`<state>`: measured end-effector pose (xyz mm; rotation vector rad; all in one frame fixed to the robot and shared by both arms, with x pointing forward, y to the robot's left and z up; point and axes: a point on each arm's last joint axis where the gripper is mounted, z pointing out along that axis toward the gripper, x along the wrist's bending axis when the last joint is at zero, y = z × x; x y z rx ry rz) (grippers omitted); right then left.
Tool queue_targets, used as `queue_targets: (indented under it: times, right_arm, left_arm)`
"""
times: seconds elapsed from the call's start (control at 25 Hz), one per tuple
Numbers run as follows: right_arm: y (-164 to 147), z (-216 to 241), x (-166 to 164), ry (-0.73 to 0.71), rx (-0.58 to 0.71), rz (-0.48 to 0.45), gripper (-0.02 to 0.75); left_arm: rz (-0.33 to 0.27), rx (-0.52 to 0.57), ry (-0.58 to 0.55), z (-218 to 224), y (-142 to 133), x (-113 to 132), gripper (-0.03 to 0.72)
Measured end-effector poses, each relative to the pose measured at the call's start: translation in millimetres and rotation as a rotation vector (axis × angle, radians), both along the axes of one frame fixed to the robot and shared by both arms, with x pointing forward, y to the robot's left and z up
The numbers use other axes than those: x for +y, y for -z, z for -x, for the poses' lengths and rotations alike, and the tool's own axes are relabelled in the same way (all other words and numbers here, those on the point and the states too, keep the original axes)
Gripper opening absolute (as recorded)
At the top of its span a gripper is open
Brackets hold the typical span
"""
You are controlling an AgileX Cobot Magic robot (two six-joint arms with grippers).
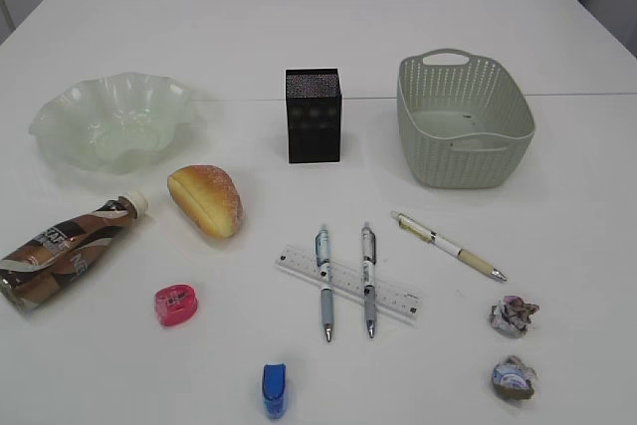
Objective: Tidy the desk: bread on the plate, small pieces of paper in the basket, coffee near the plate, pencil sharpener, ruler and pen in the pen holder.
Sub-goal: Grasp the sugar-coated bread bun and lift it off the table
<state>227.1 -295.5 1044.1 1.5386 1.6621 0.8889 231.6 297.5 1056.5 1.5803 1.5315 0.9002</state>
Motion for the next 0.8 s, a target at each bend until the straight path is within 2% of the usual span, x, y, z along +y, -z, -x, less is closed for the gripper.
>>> queue_targets:
  times: [0.6, 0.8]
  right_arm:
    - [0.0, 0.0, 0.0, 0.0, 0.0, 0.0, 0.583]
    - [0.0, 0.0, 0.0, 0.0, 0.0, 0.0, 0.584]
  left_arm:
    - [0.0, 0.0, 0.0, 0.0, 0.0, 0.0, 0.546]
    - [0.039, 0.0, 0.026, 0.1, -0.2, -3.8, 0.546]
